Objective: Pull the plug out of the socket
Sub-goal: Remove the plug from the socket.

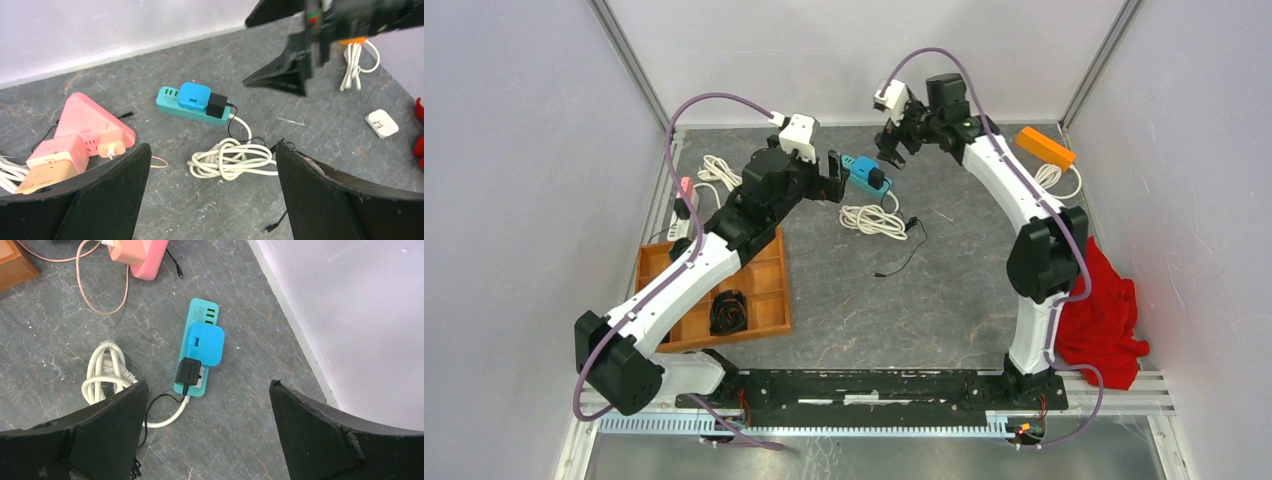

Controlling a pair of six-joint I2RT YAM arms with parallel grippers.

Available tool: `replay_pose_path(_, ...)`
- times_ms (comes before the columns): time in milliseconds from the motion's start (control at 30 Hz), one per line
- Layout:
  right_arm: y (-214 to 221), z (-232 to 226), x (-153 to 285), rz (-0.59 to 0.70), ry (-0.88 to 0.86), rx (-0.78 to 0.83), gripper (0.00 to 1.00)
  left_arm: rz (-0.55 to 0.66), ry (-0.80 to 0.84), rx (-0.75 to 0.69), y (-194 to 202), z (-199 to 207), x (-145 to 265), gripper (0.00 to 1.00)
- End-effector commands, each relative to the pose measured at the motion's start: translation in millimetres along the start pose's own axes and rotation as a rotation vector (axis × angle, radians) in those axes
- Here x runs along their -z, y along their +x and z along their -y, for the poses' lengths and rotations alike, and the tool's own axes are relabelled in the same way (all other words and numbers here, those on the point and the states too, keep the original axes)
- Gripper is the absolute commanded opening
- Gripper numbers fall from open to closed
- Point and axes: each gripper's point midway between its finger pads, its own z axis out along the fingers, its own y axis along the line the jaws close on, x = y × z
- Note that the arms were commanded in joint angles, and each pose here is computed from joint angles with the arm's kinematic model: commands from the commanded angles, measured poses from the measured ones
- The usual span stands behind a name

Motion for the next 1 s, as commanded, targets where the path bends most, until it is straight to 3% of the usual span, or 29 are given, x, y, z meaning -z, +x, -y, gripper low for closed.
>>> replay_pose_path(0, 1.0, 3.8, -20.4, -0.063, 0.055, -0.024, 0.98, 0.101, -0.046, -0.055, -25.7, -11.4, 8.4, 1.00)
replay_pose_path(333, 35.3, 3.2, -71.8, -0.120, 0.059, -0.114, 0.92, 0.140, -0.037, -0.053, -32.5, -10.5, 14.1, 1.00)
replay_pose_path(633, 65.8, -5.2, -99.2, -0.166, 0.023, -0.140, 0.74, 0.134, -0.032, -0.058, -29.9, -9.8, 13.0, 1.00)
replay_pose_path(967, 91.2, -13.7, -115.1, -0.213, -0.001, -0.147, 0.64, 0.131, -0.027, -0.061, -28.7, -9.1, 12.8, 1.00)
